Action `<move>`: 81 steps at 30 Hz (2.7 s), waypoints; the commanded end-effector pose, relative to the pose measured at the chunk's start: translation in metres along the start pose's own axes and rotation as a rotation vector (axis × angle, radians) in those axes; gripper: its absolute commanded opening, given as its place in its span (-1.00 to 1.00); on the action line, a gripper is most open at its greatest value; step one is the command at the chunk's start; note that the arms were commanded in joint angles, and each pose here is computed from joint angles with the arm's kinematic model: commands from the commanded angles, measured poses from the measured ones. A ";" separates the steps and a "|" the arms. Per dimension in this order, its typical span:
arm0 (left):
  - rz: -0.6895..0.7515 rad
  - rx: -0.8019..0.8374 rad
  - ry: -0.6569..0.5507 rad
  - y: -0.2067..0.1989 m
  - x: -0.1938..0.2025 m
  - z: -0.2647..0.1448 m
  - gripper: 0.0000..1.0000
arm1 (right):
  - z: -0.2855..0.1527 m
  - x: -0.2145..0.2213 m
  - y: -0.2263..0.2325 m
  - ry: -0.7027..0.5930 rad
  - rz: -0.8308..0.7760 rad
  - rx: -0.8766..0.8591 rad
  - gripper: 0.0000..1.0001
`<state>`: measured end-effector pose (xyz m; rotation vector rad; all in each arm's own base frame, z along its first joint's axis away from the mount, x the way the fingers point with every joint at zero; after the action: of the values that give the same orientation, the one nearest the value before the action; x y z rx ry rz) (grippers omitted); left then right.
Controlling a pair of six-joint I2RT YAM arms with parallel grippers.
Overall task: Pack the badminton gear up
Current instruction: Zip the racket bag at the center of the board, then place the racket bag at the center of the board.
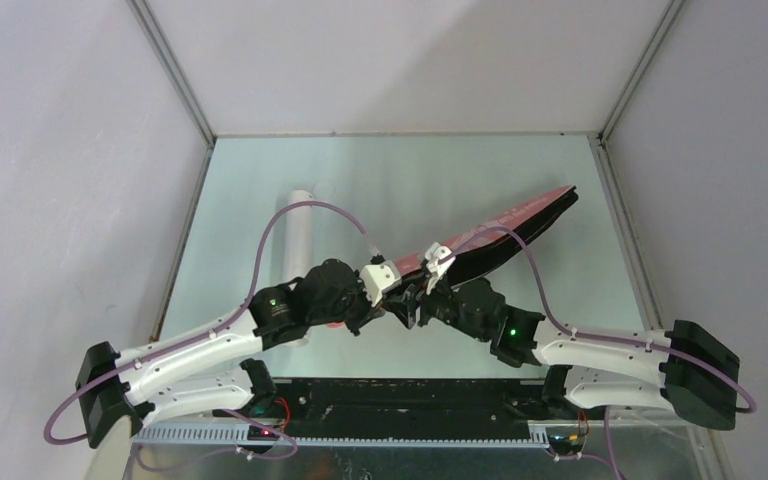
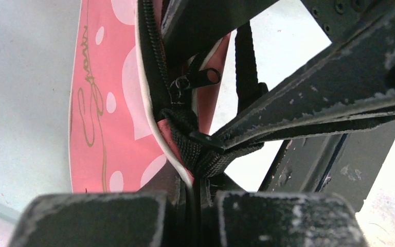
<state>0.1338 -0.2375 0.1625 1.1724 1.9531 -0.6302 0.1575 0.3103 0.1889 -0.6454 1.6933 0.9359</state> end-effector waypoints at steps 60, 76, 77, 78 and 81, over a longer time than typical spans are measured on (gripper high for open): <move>0.143 -0.071 -0.292 0.008 -0.043 -0.050 -1.00 | -0.300 -0.034 -0.502 0.273 -0.059 1.451 -0.96; -0.215 -0.706 0.000 0.114 -0.042 -0.015 -0.67 | -0.215 -0.124 -0.234 -0.334 0.277 0.826 0.99; -0.205 -0.637 0.004 0.103 -0.042 -0.010 -0.30 | -0.218 -0.122 -0.230 -0.343 0.291 0.837 0.99; -0.186 -0.581 -0.001 0.090 -0.042 -0.005 0.55 | -0.224 -0.117 -0.222 -0.350 0.294 0.858 0.99; -0.156 -0.485 -0.104 0.067 -0.060 -0.016 0.97 | -0.236 -0.111 -0.210 -0.367 0.302 0.915 0.99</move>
<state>0.2291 -0.2158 0.1894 0.6860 2.0476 -0.1243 0.2506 -0.0012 0.3044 0.1915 1.5672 0.3381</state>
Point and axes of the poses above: each gripper's point midway between its finger pads, its own z axis out along the fingers, its own y axis along the line the jaws close on, x = y × z, the point moved 3 cm from there along -z, back along the fingers, and after that the axes turned 1 degree about z, right-handed, at the moved point
